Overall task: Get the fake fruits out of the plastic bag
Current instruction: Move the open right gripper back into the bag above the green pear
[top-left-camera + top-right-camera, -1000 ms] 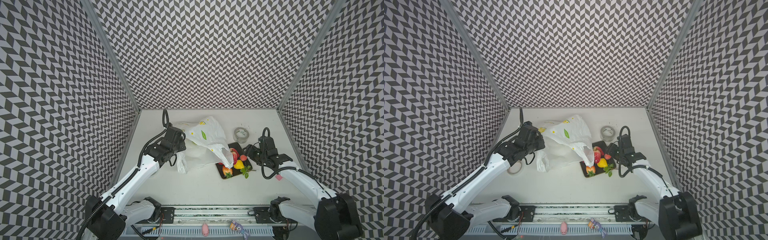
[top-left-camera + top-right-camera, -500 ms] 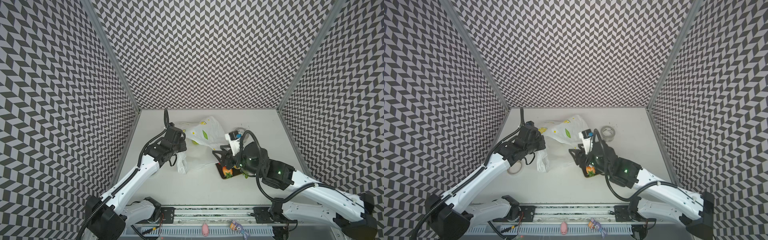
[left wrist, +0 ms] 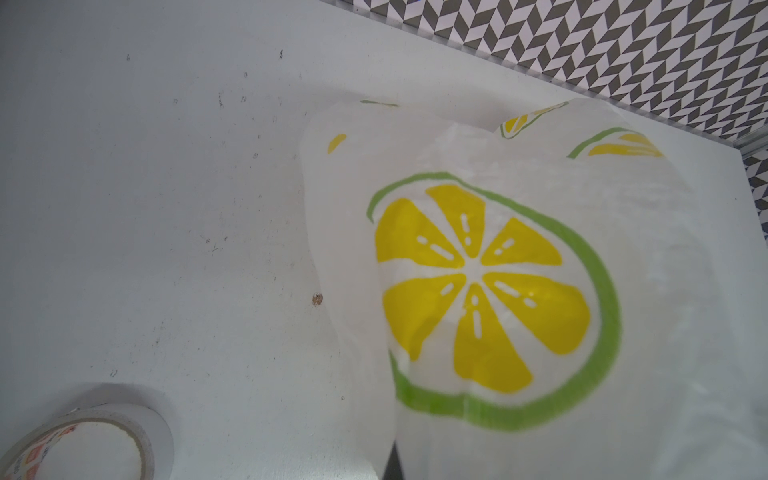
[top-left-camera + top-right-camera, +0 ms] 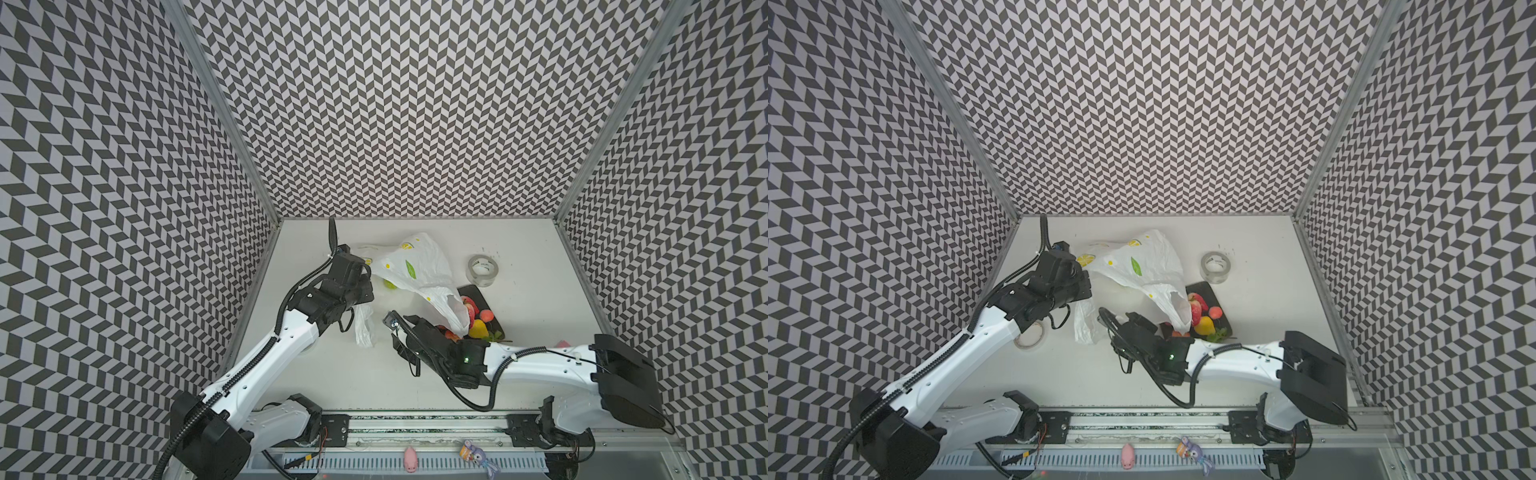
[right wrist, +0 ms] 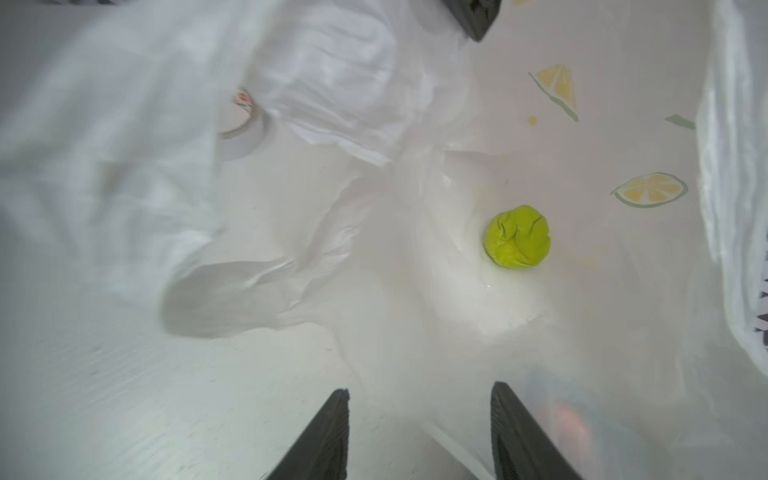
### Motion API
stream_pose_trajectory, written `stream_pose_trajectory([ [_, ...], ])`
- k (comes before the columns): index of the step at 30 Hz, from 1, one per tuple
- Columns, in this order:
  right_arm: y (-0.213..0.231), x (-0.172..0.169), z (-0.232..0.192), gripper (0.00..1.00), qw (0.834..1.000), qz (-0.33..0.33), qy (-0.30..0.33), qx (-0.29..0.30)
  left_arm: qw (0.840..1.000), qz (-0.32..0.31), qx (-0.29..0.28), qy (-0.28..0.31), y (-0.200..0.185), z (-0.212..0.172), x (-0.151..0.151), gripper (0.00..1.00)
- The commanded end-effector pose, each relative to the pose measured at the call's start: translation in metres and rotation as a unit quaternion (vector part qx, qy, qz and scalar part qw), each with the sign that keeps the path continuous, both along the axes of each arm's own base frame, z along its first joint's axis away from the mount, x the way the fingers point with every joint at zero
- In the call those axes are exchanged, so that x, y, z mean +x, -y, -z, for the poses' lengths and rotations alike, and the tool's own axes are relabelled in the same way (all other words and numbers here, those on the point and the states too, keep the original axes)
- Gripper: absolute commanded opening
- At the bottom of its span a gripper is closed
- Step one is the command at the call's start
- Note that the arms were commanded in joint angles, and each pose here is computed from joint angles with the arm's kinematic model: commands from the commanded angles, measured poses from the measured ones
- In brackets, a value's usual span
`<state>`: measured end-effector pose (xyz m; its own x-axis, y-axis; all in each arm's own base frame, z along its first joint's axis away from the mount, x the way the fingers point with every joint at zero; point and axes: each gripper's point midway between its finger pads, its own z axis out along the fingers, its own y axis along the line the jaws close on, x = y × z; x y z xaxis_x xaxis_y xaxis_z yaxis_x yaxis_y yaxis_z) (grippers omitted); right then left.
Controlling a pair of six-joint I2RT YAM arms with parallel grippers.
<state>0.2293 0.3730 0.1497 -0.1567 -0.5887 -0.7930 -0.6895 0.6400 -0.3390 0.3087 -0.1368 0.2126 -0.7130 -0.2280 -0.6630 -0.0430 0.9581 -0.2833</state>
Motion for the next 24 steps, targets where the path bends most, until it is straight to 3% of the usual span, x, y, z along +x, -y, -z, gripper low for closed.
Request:
stream_pose_trajectory([
  [1,-0.002,0.032,-0.004,0.53,0.998,0.049,0.022,0.013,1.0,-0.002,-0.01,0.019,-0.001,-0.015,0.001,0.0],
  [9,-0.008,0.071,0.044,0.55,0.993,0.099,-0.056,0.0,1.0,0.002,-0.026,0.014,0.003,-0.015,-0.003,0.0],
  [13,-0.001,0.092,0.048,0.6,0.981,0.148,-0.113,0.061,0.999,0.004,-0.031,0.015,0.004,-0.017,-0.006,0.0],
  [15,0.002,0.103,0.05,0.64,0.957,0.18,-0.18,0.139,0.999,0.005,-0.035,0.015,0.005,-0.017,-0.008,0.0],
  [17,-0.005,0.107,0.052,0.65,0.922,0.192,-0.251,0.223,0.999,0.011,-0.039,0.013,0.008,-0.014,-0.01,0.0],
  [24,-0.013,0.135,0.042,0.76,0.853,0.26,-0.289,0.349,0.999,0.022,-0.046,0.01,0.015,-0.011,-0.013,0.0],
])
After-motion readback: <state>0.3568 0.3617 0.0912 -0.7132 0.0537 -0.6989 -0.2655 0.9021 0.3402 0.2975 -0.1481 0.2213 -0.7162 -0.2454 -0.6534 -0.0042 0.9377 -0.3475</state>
